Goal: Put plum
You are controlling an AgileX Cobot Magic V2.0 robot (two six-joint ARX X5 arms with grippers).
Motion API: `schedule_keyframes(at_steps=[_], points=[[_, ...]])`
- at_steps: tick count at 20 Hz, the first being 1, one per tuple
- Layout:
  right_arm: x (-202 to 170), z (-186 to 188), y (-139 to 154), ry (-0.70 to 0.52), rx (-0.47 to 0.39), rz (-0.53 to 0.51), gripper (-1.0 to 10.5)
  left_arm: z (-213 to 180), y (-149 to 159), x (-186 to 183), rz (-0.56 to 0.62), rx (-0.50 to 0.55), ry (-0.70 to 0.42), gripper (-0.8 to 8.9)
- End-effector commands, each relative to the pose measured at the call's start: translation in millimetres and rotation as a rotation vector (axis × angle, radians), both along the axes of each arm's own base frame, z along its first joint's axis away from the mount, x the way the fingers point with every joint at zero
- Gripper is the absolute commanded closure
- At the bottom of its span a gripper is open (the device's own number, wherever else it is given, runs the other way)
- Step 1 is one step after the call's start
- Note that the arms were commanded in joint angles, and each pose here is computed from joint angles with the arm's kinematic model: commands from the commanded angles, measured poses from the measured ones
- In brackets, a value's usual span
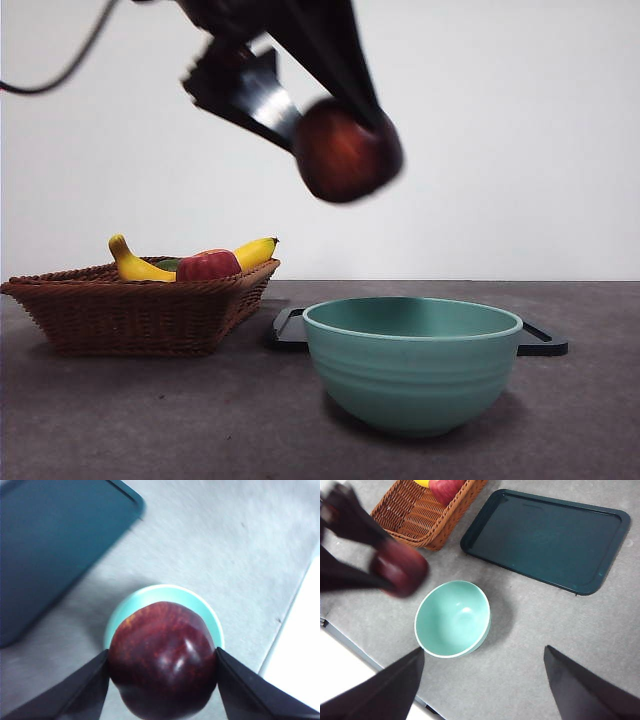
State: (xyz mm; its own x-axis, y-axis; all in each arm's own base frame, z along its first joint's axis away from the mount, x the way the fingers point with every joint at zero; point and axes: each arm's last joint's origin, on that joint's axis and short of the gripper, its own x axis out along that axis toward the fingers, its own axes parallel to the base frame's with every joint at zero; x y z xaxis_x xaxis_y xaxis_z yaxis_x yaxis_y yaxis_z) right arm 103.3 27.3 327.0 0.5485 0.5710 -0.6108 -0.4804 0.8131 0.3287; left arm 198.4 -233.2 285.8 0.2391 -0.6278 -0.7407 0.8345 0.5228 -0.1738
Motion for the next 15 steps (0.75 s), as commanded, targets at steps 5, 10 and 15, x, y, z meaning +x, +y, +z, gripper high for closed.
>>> schedule_keyframes(at_steps=[5,10,15], points=[[1,6,0,-0.023,0.003,0.002,5.6,-48,-49,-1,-0.112,0.129,-0.024,5.45],[1,6,0,-0.023,0.003,0.002,5.6,-78,-65,2,-0.128,0.231,-0.066,5.45],[1,6,0,-0.023,0.003,0.003,5.6,-87,-68,3,-0.129,0.260,-0.062,5.37]])
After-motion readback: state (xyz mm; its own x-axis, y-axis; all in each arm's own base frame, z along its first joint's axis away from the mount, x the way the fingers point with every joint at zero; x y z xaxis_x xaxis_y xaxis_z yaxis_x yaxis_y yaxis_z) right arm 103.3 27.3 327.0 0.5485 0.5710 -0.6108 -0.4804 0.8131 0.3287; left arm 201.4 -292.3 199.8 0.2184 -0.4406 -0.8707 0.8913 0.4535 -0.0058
